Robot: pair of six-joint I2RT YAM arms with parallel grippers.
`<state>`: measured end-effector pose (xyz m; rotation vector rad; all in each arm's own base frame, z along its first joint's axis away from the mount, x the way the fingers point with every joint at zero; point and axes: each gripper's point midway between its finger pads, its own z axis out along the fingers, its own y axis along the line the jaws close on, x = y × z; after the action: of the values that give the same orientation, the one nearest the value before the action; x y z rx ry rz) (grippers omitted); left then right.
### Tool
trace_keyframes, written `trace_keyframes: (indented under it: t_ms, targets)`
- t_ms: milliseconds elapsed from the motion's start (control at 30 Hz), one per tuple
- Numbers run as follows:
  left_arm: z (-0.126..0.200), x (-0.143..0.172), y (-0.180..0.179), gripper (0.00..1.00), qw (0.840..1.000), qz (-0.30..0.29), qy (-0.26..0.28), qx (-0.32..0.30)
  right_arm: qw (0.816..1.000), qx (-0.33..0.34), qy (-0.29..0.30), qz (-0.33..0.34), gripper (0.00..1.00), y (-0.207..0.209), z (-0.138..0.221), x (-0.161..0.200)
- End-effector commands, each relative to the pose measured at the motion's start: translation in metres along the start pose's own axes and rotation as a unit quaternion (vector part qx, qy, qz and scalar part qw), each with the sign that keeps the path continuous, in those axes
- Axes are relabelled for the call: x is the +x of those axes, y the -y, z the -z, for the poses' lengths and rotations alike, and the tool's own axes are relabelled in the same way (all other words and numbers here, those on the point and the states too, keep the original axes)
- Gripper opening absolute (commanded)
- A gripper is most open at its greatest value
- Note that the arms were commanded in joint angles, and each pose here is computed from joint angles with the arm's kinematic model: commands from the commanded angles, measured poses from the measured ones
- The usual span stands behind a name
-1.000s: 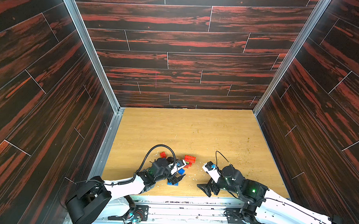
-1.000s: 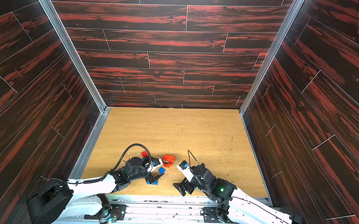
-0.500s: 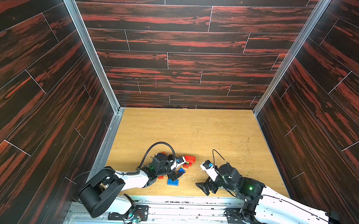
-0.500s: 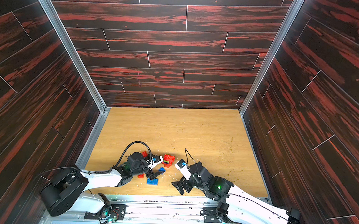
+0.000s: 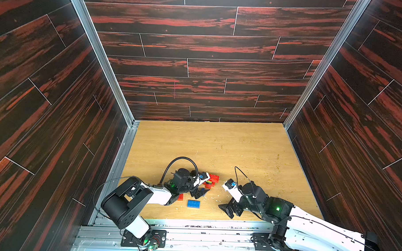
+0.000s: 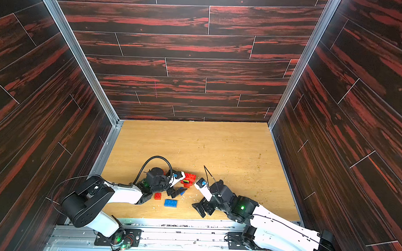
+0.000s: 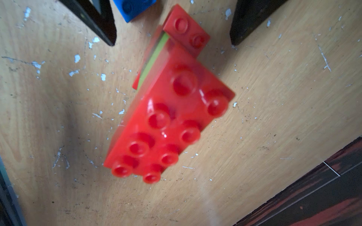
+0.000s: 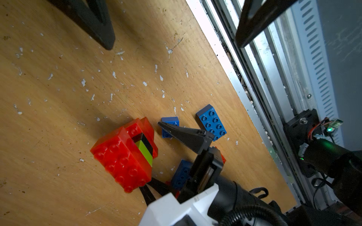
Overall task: Assemble the letter f with lego
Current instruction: Pick up the lego brick from the center of the board.
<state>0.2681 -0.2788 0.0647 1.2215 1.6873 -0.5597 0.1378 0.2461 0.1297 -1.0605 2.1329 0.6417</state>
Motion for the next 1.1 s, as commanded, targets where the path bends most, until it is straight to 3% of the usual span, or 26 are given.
trace_keyframes:
  t_ms: [0, 367, 1067]
  targets:
    - [0.0, -0.019, -0.003, 0.92, 0.999, -0.017, 0.034, 0.006, 1.0, 0.001, -0.003, 0.008, 0.98, -0.002, 0.002, -0.003]
    - [-0.005, -0.018, -0.001, 0.91, 0.999, -0.019, 0.028, 0.021, 1.0, -0.004, -0.003, 0.007, 0.98, -0.005, 0.005, -0.007]
    - [-0.02, -0.018, -0.019, 0.9, 1.0, -0.003, 0.023, -0.009, 1.0, 0.001, -0.013, 0.01, 0.98, -0.006, 0.003, -0.006]
